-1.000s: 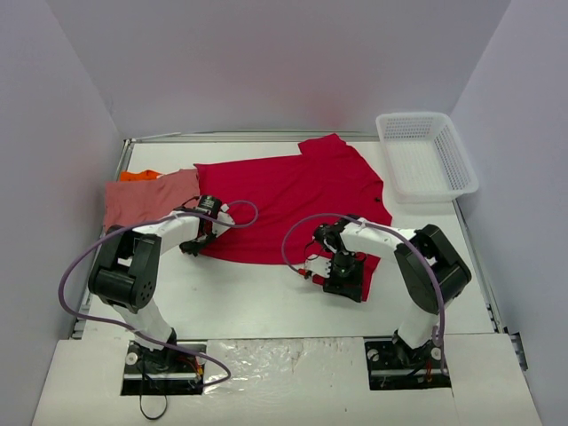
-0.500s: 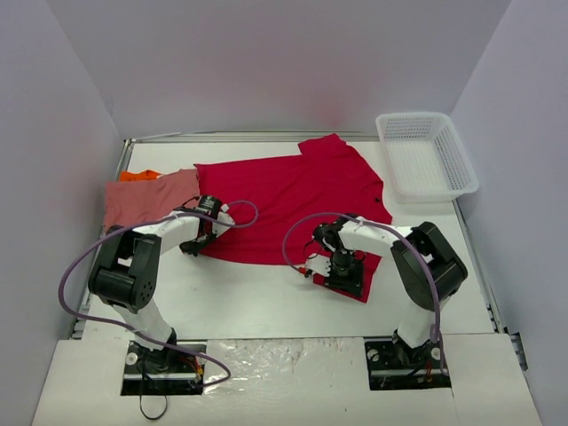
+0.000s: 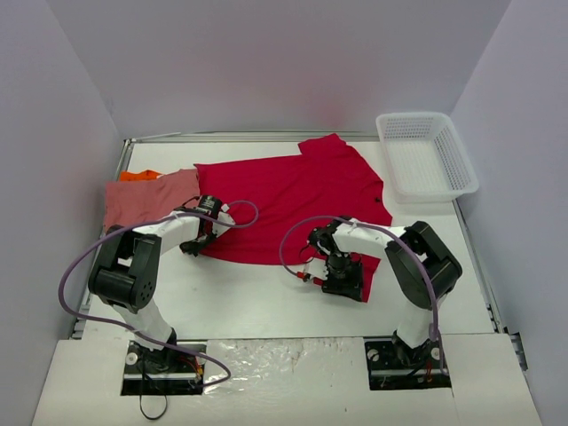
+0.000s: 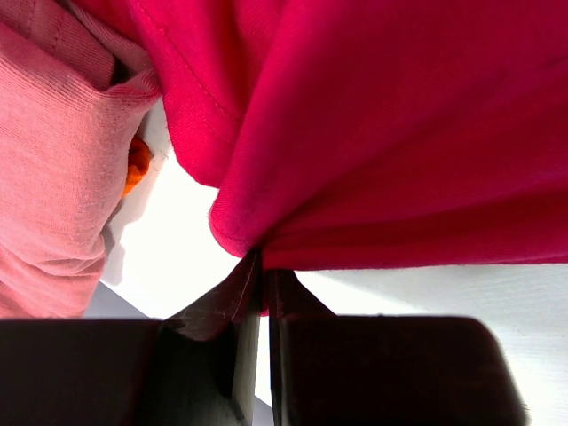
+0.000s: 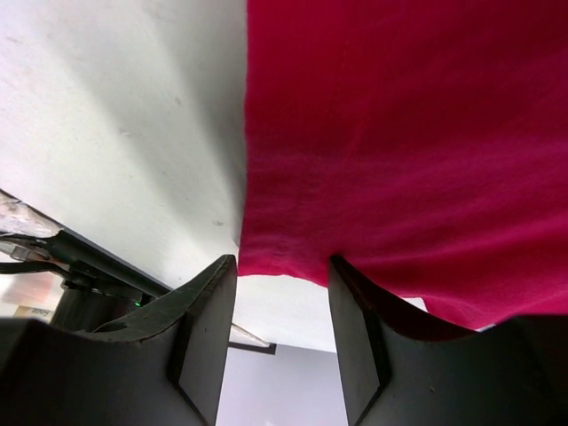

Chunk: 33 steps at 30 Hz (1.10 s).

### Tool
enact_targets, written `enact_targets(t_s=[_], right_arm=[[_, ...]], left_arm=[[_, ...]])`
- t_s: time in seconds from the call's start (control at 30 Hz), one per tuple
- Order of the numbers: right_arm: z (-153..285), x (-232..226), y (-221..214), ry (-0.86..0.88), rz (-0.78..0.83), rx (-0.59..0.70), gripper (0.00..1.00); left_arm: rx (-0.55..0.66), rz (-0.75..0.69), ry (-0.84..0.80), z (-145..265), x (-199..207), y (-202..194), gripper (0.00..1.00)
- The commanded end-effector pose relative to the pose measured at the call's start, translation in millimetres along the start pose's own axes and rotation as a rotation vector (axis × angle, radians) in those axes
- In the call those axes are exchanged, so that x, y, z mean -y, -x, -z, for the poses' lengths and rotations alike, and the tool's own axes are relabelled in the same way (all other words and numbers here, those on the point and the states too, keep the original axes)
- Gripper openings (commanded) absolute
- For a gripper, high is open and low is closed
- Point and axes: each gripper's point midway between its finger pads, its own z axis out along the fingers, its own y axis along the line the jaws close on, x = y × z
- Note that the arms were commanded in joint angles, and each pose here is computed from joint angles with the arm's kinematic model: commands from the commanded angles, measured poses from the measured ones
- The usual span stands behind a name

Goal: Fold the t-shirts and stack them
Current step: Grap the side of the flattened tshirt closest away from the robot with both arms

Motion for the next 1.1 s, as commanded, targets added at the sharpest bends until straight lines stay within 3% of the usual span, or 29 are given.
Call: enact_targets(t_s=[0.0,0.43,0.6,0.83,1.07], right_arm=[[-5.8,7.1,4.4,-0.027,-0.015,-0.028,0.41],[-24.1,19.4,18.8,-0.068,-0.069,-0.062,0.4],[-28.2,17.7,24.4,-0.075,-0.07,-0.063,0.35],[-33.5,16.5,33.0,-0.083,-0.067,-0.06,0.17],[-33.0,17.7,36.8,-0.093,-0.077,-0.051,0.14]], left_arm=[[0.021,0.01,-0.052,3.7,11.6,2.2,0.02],[0.039,0.008,-0.051,6.4,12.1,4.7,0.02],[0.048,0.006,-0.05,8.3,12.4,5.8,0.02],[0.052,0.007,-0.051,8.8,12.7,5.8,0.02],[0.057,0.006,-0.05,11.0,12.2,6.5,0.02]])
